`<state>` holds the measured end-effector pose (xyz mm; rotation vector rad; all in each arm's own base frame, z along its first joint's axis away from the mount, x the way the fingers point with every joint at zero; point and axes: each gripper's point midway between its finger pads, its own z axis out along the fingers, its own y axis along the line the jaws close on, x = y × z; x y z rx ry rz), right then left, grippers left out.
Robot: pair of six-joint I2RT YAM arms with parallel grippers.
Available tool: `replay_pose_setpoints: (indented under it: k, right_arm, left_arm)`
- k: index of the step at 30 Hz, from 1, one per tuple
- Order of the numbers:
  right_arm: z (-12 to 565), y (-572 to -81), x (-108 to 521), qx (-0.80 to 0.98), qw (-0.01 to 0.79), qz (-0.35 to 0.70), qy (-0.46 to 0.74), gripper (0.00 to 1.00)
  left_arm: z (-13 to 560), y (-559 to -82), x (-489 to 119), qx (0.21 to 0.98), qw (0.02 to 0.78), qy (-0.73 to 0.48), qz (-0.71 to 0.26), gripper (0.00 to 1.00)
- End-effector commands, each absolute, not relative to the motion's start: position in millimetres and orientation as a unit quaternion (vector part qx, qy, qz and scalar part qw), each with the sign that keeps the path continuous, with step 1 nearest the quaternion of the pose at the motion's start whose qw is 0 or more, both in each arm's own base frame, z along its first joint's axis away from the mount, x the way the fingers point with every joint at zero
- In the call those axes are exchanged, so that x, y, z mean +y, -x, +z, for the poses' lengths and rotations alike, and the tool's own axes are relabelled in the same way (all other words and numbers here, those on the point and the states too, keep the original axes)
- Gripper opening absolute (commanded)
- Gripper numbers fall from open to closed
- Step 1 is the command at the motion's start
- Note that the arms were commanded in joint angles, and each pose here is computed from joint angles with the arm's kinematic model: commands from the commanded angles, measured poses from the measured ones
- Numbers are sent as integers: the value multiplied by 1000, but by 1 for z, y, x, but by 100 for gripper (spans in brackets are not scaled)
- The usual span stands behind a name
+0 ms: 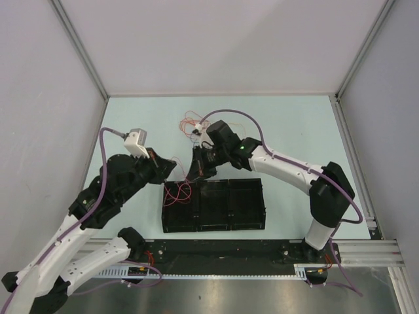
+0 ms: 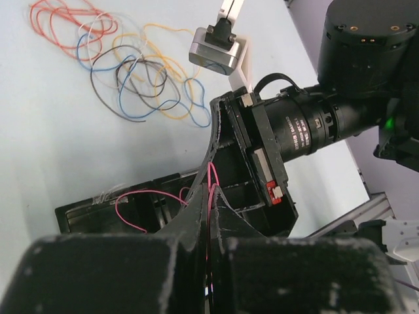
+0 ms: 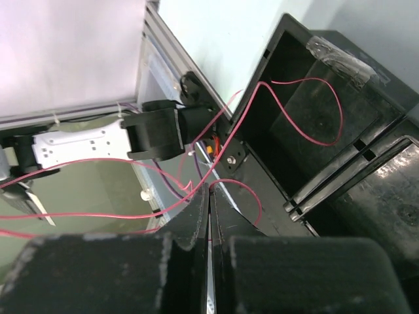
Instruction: Untangle the cables
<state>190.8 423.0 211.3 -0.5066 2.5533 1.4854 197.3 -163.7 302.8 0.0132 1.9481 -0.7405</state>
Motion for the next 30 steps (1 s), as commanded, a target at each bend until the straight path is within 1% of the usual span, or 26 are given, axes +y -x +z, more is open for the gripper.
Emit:
replay_pose_setpoints:
  k: [1, 11, 18, 19, 21, 22, 28, 30]
  right_arm:
    - [185, -185, 427, 859, 57, 476, 180, 0]
    - [151, -182, 432, 867, 22, 463, 185, 0]
    - [142, -183, 431, 867, 11, 463, 187, 0]
    - [140, -185, 431, 867, 9, 463, 185, 6]
    - [141, -191, 428, 865, 8, 468, 179, 13]
    - [142, -194, 427, 865, 10, 469, 177, 19]
    - [150, -214, 420, 858, 19, 488, 162, 30]
    - [152, -217, 420, 856, 18, 493, 158, 31]
  left_arm:
    - [293, -204, -164, 801, 508, 29, -315, 0]
    - [246, -208, -142, 815, 493, 122, -279, 0]
    - [214, -204, -133, 838, 464, 148, -245, 0]
    - [210, -203, -134, 841, 458, 150, -245, 0]
    - [204, -201, -134, 845, 450, 149, -246, 0]
    - [200, -199, -135, 847, 445, 152, -248, 0]
    - [192, -193, -130, 849, 437, 162, -248, 0]
    - [189, -191, -131, 852, 432, 162, -248, 0]
